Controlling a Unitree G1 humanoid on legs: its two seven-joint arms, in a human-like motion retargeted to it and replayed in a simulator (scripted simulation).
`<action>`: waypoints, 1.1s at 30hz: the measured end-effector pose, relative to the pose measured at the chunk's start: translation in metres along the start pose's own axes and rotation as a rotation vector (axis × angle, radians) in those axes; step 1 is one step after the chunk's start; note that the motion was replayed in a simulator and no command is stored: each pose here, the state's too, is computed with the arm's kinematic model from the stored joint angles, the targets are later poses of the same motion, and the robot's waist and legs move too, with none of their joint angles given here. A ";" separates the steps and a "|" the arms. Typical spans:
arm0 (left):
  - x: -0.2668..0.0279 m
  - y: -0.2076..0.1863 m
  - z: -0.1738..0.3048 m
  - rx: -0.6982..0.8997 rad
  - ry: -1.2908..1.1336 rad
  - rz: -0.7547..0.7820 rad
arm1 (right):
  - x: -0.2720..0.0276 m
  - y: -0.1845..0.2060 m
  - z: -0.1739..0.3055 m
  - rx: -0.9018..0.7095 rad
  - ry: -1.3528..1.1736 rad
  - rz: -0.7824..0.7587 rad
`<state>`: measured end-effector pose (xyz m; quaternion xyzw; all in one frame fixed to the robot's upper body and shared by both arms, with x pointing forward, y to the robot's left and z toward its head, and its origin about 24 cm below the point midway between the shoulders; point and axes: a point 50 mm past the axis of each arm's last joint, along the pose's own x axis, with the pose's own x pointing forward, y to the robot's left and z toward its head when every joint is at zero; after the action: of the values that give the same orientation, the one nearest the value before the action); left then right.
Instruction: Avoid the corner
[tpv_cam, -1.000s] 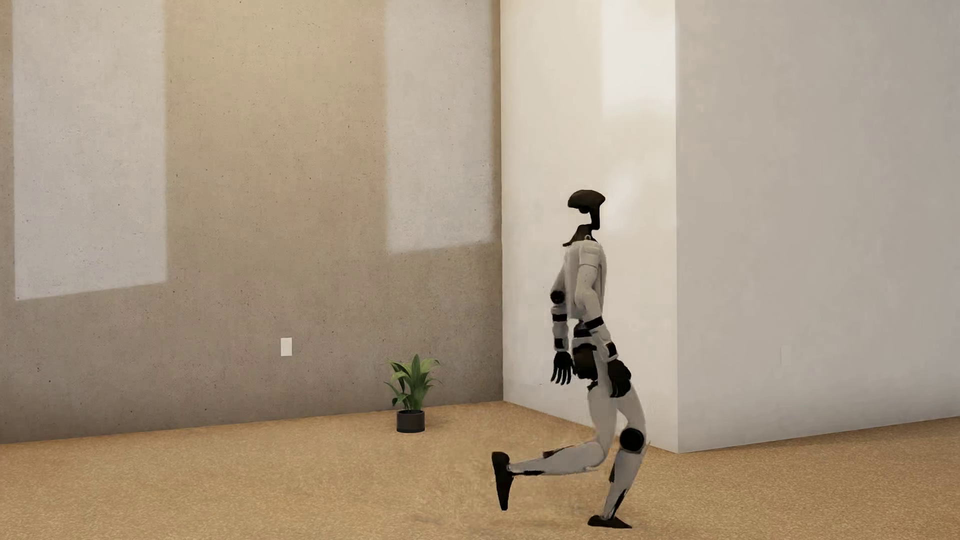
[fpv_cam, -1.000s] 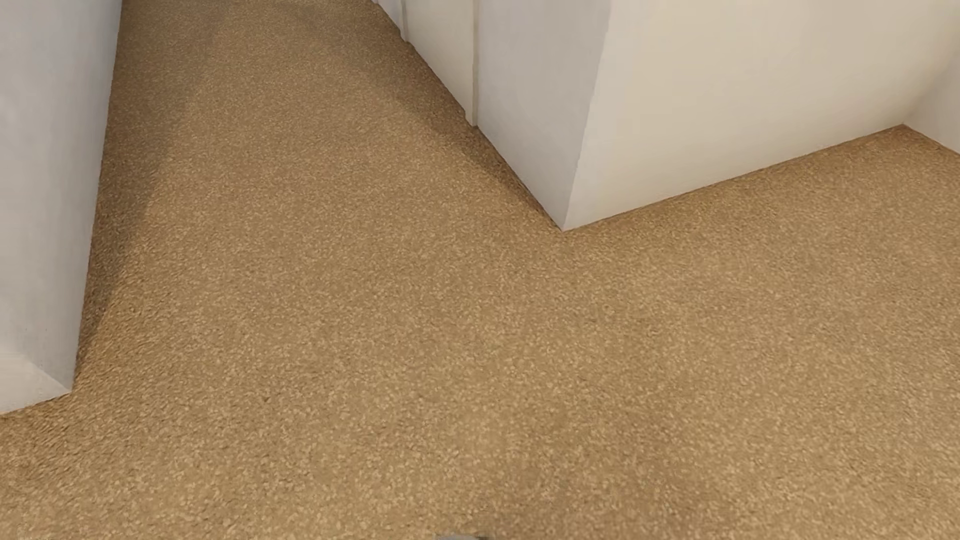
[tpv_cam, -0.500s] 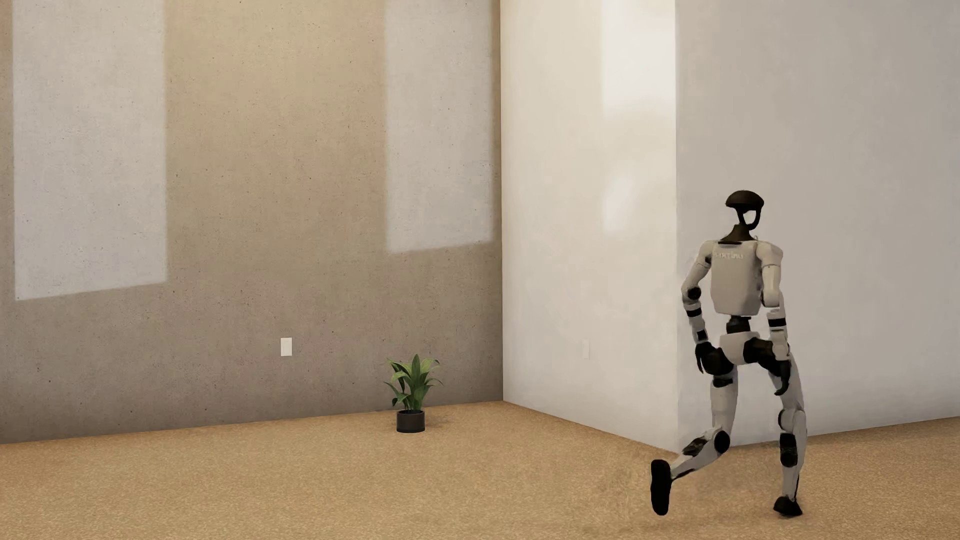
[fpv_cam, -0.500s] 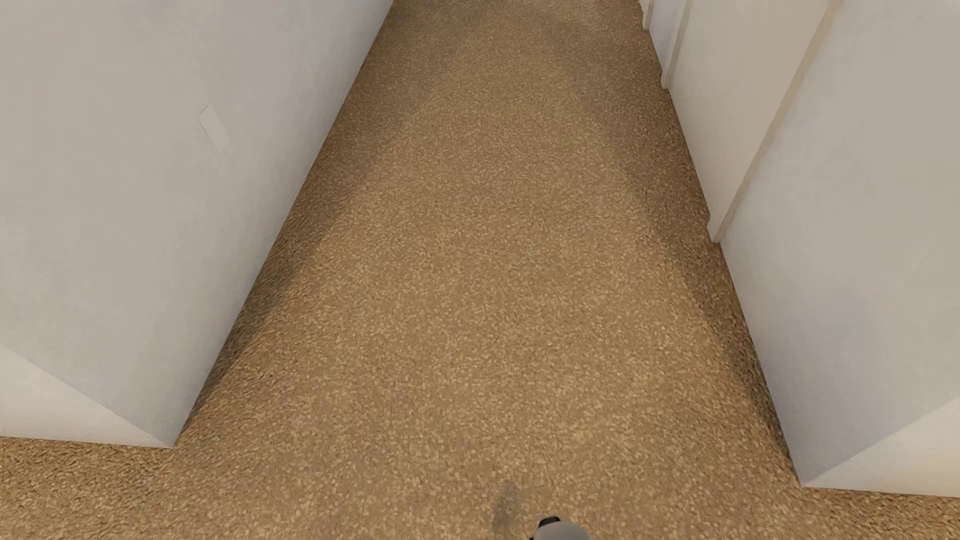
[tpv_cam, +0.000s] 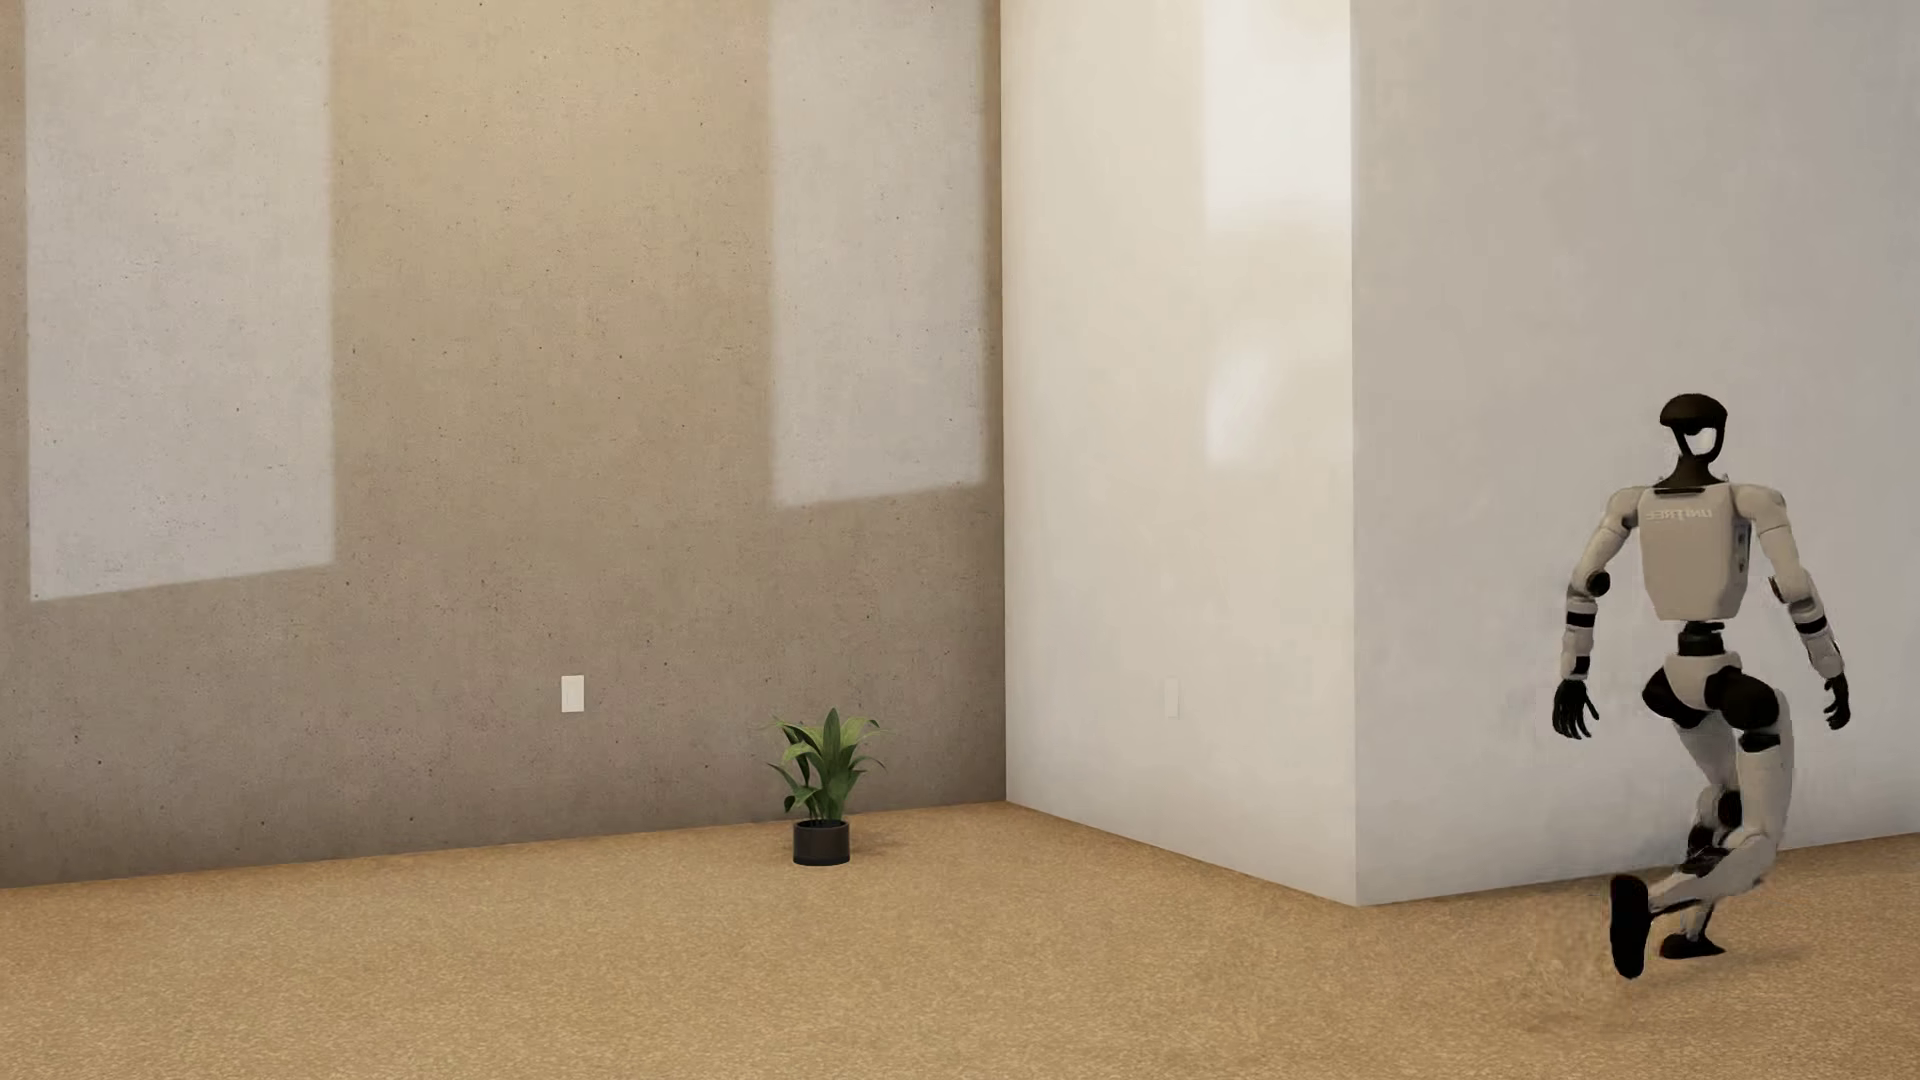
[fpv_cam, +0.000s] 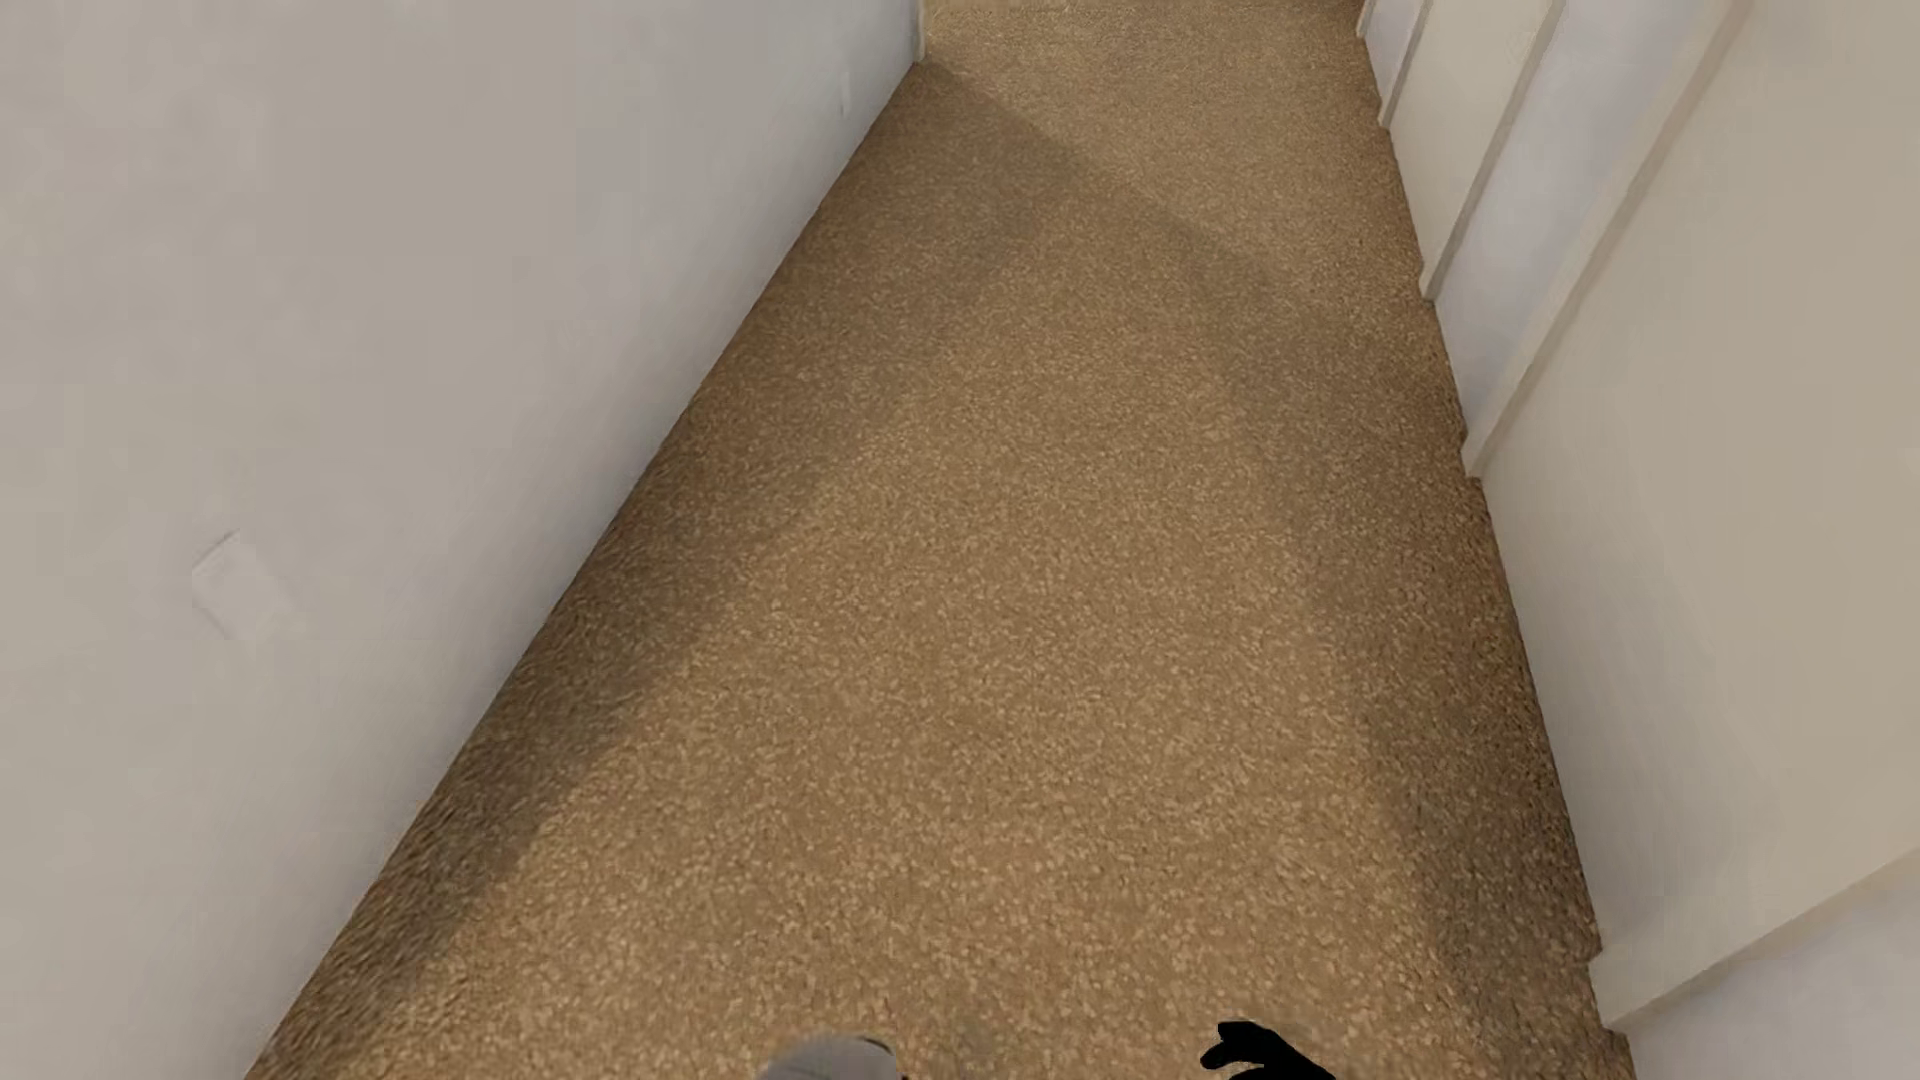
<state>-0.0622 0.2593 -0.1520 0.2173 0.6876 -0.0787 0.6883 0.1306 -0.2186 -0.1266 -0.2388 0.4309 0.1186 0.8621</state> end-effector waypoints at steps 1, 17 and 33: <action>0.002 0.000 0.017 -0.015 -0.061 0.002 | -0.002 0.018 -0.017 -0.021 0.069 0.057; -0.003 0.002 0.114 -0.023 -0.382 0.007 | -0.067 0.084 -0.127 -0.181 0.440 0.322; 0.001 -0.013 0.068 -0.042 -0.240 -0.025 | -0.019 0.039 -0.063 0.003 0.236 0.104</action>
<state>-0.0052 0.2205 -0.1580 0.1832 0.6042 -0.0985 0.7692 0.0597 -0.2171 -0.1558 -0.2273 0.5411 0.1335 0.7986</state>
